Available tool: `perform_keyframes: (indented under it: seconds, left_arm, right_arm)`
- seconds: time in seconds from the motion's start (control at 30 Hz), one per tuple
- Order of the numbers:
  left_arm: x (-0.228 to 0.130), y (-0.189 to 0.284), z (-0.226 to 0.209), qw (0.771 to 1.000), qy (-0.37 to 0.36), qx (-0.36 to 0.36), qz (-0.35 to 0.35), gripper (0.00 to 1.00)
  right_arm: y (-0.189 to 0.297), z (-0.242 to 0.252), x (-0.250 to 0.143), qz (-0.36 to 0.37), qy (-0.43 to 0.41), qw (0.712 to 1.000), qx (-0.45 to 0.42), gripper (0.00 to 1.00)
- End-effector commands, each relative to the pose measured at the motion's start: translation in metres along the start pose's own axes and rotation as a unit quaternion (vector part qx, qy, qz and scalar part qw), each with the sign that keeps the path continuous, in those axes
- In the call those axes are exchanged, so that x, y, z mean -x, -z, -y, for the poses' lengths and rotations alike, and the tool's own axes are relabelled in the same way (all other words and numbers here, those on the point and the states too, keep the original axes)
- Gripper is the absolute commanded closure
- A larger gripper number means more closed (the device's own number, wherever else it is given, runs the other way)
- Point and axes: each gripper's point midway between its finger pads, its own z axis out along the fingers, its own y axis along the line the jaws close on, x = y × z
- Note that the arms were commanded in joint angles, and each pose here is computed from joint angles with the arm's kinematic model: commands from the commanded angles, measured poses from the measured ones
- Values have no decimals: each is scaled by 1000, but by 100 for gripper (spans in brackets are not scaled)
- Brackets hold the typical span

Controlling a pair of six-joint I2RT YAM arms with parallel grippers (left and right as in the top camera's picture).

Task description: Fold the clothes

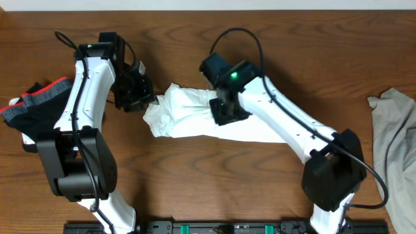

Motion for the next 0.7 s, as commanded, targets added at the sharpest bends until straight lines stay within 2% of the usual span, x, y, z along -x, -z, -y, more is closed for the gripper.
perform_keyframes:
  seconds: [0.0,0.17,0.23,0.67]
  left_arm:
    - [-2,-2,-3,1000,2,4,-7,47]
    - [-2,-11,-10,1000,-12,16,-7,25]
    - [2,-17,-13,1000,-19,18,-1,20]
    - [10,-73,-21,998,-24,-9,-57,17]
  right_arm:
    - [1,24,12,10,-25,999,-20,64]
    - [2,47,17,4,-55,998,-25,64]
    - [2,56,17,0,-65,997,-28,64]
    - [2,66,14,-10,-77,996,-32,65]
